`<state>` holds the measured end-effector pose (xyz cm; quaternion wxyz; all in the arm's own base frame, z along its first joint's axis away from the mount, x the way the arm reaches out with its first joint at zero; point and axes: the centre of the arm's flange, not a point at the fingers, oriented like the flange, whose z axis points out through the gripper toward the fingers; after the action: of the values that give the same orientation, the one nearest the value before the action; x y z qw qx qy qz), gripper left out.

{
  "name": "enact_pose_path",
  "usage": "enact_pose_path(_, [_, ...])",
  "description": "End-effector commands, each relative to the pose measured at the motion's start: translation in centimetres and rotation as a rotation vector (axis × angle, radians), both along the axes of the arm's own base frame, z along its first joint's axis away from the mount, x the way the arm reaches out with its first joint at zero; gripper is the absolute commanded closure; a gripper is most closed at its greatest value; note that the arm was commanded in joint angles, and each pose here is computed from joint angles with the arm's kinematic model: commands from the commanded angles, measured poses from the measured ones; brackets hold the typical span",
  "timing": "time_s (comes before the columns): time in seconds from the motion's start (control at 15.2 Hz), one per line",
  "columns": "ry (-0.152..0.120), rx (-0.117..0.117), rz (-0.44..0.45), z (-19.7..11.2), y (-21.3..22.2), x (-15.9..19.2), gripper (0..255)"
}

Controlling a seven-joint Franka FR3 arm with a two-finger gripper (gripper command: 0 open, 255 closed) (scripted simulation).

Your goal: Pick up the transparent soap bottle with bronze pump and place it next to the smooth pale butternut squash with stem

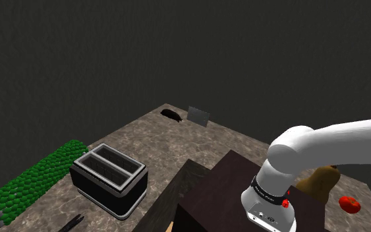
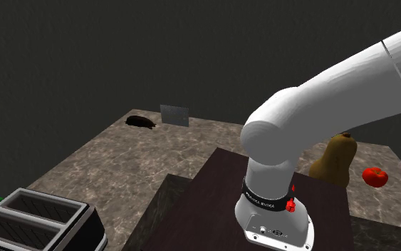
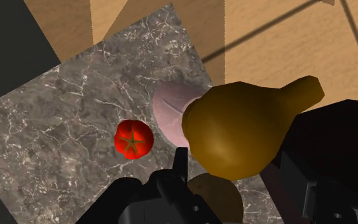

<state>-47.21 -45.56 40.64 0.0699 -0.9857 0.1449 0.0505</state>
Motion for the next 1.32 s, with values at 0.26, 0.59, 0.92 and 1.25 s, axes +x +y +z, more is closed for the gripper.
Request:
enact_pose_path(0.26, [0.001,0.000,0.000,-3.1,-0.1,-0.2,255])
enact_pose_path(0.59, [0.001,0.000,0.000,-5.8,-0.1,-0.2,255])
enact_pose_path(0.92, [0.001,0.000,0.000,-8.4,-0.1,-0.2,255])
enact_pose_path(1.25, [0.001,0.000,0.000,-11.1,-0.1,-0.2,255])
